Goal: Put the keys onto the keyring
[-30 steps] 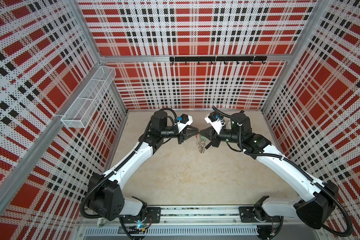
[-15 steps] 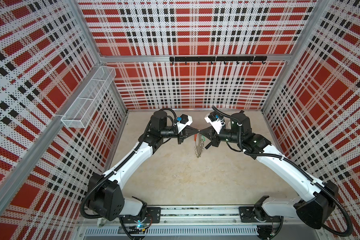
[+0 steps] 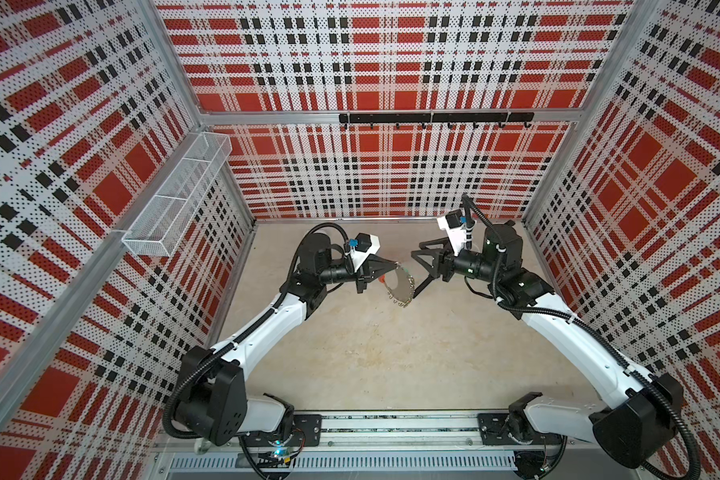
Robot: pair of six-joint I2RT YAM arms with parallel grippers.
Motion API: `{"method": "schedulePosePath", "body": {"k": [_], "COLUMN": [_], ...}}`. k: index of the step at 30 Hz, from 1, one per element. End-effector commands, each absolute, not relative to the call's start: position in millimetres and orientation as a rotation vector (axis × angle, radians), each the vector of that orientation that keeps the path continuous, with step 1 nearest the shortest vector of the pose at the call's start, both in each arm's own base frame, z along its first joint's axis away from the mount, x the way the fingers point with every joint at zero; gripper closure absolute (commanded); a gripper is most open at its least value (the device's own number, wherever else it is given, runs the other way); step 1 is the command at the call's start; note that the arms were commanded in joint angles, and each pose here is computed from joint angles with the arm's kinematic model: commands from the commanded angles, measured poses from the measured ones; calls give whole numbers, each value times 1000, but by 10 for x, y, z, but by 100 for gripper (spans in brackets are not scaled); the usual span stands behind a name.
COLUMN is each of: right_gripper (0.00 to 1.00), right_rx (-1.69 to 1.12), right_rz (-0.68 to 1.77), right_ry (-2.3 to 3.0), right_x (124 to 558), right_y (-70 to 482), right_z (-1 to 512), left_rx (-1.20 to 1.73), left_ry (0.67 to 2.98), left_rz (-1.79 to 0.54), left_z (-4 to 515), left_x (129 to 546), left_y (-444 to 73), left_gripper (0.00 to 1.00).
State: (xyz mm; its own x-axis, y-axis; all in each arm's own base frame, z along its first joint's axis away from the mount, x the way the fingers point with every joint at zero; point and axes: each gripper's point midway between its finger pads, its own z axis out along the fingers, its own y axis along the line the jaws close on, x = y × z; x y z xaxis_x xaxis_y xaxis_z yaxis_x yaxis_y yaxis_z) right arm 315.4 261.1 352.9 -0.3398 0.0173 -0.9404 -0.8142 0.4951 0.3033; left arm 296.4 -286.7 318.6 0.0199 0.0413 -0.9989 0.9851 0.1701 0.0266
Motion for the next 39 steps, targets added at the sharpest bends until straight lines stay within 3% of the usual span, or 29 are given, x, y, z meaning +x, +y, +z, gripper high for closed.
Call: {"method": "schedulePosePath", "body": {"k": [1,4,8,17,24,34,39], "right_gripper": [52,54,70,76,81,100,100], "right_rx": [-741,-777,-777,-837,-803,-743,-735], "right_rz": [1202,1277,1349,1404,1335,1160,1095], "right_ry": [1598,1552,1536,1490,1506,1615,1668], "right_x": [2933,2857,2860,2662,2713,2898,2941], "right_y": [2739,2794,2855,3185,3212,3157,3224], "right_z": [3744,3736,3697,3713,3700,3533,3433], "left_rx": [1054,1014,939,851,837,829,829], "left_ry": [1098,1054,984,888,895,895,894], "left_rz": [-1055,-1100,-1150,-1253,-1263,-1271,-1280], "left_z": [3727,3798,3927,4023,3986,3994,3983], "left_x": [2856,2799,2740,2688,2717,2741,2749], "left_y": [-2818,-2829,-2785,-2748,-2797,-2820,-2853], "left_gripper": [100,100,100,100,100,100,100]}}
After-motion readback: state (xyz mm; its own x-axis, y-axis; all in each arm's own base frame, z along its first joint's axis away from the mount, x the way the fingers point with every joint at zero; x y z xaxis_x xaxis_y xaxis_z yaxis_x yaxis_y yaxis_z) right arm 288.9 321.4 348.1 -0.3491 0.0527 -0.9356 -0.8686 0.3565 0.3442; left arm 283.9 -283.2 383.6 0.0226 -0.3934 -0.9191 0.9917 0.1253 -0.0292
